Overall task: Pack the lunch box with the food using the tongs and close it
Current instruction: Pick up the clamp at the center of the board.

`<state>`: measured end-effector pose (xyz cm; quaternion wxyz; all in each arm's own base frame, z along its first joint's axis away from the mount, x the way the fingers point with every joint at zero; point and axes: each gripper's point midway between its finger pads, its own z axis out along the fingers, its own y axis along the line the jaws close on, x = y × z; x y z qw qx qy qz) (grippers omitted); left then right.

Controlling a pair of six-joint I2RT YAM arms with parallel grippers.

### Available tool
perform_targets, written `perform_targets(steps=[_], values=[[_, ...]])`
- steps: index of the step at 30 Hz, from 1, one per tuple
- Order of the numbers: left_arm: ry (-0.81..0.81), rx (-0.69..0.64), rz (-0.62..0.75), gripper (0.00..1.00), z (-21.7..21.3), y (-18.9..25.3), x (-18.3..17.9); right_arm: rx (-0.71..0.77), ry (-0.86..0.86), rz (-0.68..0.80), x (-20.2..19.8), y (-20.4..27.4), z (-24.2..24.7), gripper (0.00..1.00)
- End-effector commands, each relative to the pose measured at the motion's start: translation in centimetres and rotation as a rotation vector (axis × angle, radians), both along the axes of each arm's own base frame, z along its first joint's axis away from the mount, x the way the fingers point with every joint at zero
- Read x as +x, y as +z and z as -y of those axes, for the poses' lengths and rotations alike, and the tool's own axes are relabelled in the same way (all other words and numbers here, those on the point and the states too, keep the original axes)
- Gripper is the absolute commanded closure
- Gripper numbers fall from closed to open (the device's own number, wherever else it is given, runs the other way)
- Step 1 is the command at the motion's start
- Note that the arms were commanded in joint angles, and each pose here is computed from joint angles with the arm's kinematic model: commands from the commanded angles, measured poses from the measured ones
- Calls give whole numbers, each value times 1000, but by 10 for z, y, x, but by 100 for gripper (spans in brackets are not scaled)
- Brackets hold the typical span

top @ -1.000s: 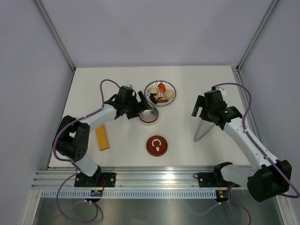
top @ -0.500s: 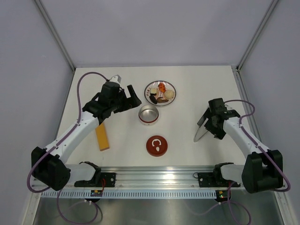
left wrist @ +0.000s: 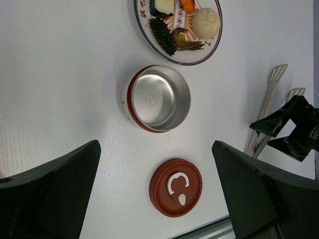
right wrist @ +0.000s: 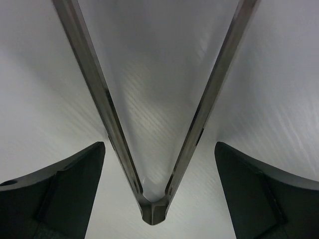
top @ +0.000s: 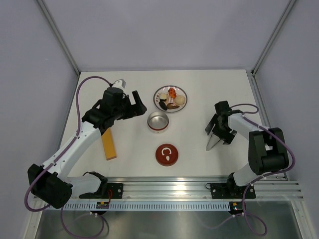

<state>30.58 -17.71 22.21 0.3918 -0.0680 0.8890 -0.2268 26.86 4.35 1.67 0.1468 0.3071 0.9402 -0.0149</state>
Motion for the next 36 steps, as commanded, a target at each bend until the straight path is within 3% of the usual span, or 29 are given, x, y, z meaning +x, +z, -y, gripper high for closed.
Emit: perform_targets(steps=[1, 8, 15, 21, 25, 29, 36], values=[[-7, 8, 49, 1, -3, 12, 0, -100, 18, 80, 36, 13, 14, 1], [3, 29, 50, 1, -9, 10, -2, -158, 72, 73, 59, 3, 21, 2], [-1, 35, 32, 1, -10, 2, -6, -205, 377, 117, 94, 17, -6, 8], [0, 19, 18, 1, -7, -2, -5, -345, 529, 133, 108, 28, -21, 9], [-7, 7, 9, 1, -4, -4, -6, -322, 612, 153, 104, 22, -37, 7], [-9, 9, 3, 1, -5, -5, -7, -275, 561, 189, 100, 27, -42, 1], [-4, 9, 5, 1, -7, -4, -10, -226, 415, 262, 92, 40, -42, 1]])
